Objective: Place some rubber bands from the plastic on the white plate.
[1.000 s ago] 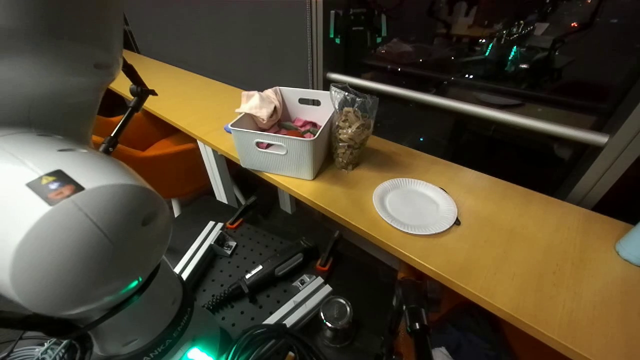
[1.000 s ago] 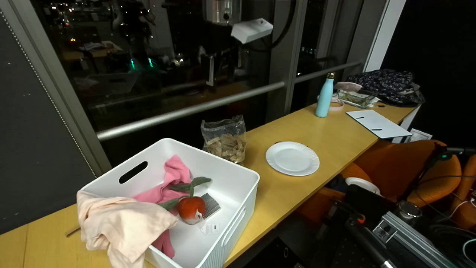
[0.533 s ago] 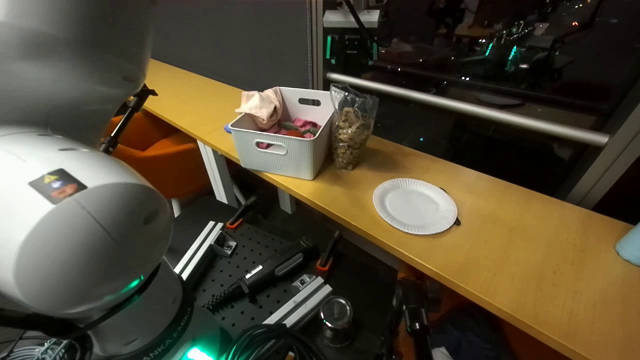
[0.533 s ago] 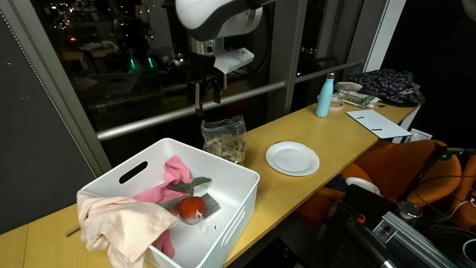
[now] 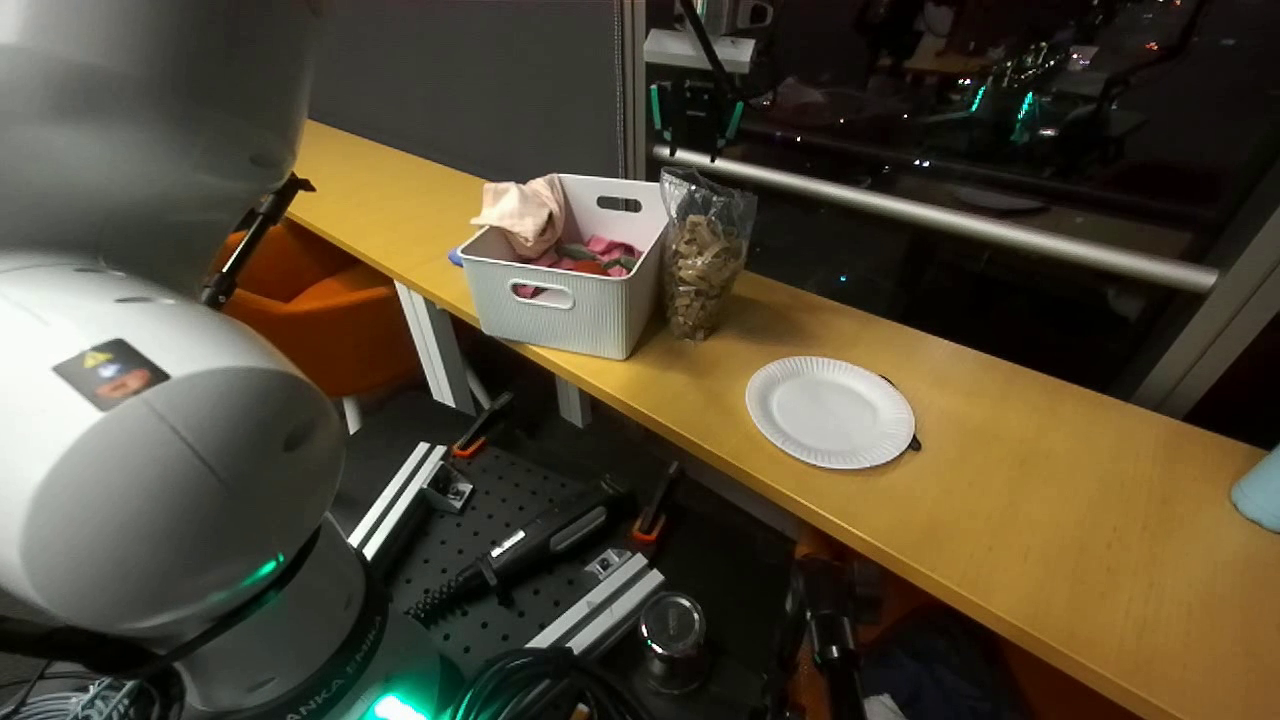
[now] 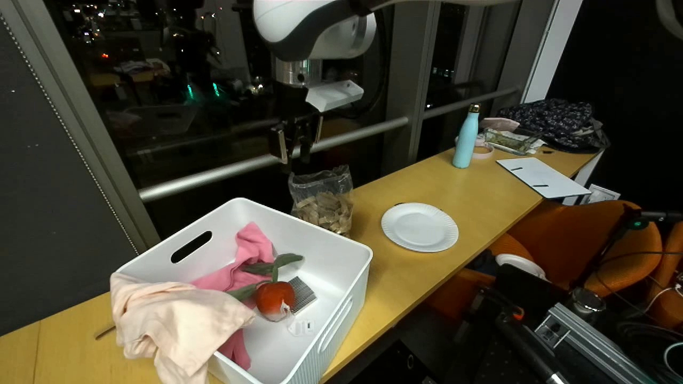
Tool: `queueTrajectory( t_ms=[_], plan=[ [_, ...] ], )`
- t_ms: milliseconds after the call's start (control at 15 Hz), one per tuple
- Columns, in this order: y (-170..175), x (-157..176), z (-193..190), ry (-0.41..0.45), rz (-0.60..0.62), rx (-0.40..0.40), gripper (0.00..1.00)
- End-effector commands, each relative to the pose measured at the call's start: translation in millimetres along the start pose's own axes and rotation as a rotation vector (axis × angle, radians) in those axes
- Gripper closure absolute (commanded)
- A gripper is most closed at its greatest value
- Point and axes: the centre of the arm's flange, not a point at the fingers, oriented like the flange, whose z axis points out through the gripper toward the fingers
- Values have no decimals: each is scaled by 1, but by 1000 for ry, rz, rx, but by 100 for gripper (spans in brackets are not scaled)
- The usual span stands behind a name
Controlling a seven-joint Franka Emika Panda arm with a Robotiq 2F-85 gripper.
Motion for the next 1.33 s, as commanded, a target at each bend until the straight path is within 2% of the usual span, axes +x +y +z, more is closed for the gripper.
queueTrajectory(
  t_ms=[0, 267, 333, 933, 1267],
  plan=[
    [9, -11, 4, -3, 13, 57, 66],
    [20, -25, 19, -43, 51, 72, 95],
    [20, -26, 25, -59, 55, 76, 100],
    [33, -41, 69, -157, 104, 76, 100],
    [37, -30, 83, -144, 142, 50, 100]
  ],
)
